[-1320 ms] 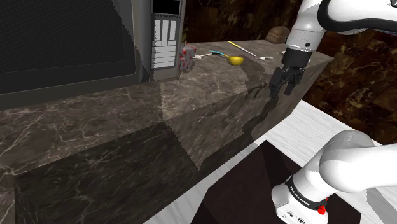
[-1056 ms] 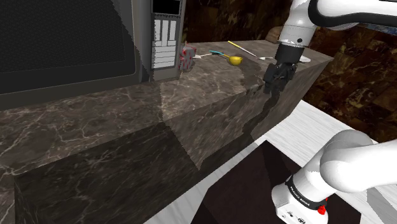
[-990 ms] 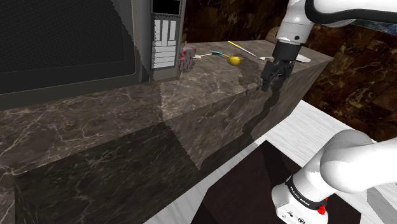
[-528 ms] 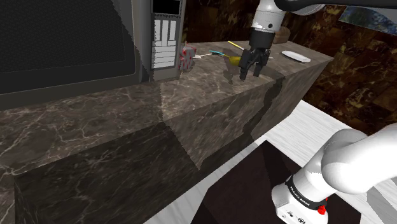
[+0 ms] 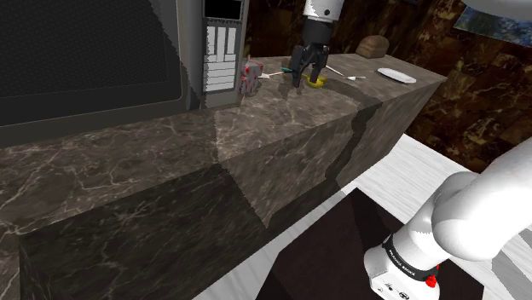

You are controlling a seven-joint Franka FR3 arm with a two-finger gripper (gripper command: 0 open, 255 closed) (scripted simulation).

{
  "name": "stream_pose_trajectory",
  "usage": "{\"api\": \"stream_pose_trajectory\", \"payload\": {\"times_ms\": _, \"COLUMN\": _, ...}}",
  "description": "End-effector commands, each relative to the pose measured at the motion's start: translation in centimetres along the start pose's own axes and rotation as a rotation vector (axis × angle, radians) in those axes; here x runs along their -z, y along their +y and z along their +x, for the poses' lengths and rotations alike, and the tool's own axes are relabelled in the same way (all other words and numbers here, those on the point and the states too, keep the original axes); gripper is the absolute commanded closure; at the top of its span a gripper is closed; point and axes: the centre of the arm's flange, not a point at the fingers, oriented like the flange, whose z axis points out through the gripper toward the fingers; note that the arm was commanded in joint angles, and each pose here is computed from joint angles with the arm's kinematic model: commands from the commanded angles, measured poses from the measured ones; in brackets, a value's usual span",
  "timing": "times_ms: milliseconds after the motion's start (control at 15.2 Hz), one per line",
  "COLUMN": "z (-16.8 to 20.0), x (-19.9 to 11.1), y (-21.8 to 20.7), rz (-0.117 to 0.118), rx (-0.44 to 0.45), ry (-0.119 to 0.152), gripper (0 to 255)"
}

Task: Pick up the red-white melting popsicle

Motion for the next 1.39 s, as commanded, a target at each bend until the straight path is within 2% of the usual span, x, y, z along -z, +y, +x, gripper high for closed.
{"api": "stream_pose_trajectory", "payload": {"times_ms": 0, "z": 2.4, "x": 0.8, "y": -1.3, "rz": -0.005, "rx": 0.03, "ry": 0.008, "gripper": 0}}
{"api": "stream_pose_trajectory", "payload": {"times_ms": 660, "z": 12.7, "x": 4.8, "y": -7.8, "rz": -0.034, "rx": 0.177, "ry": 0.045, "gripper": 0}}
{"api": "stream_pose_trajectory", "payload": {"times_ms": 1188, "z": 13.2, "x": 0.8, "y": -7.7, "rz": -0.034, "rx": 0.177, "ry": 0.045, "gripper": 0}}
{"api": "stream_pose_trajectory", "payload": {"times_ms": 1320, "z": 13.2, "x": 0.8, "y": -7.7, "rz": -0.034, "rx": 0.177, "ry": 0.045, "gripper": 0}}
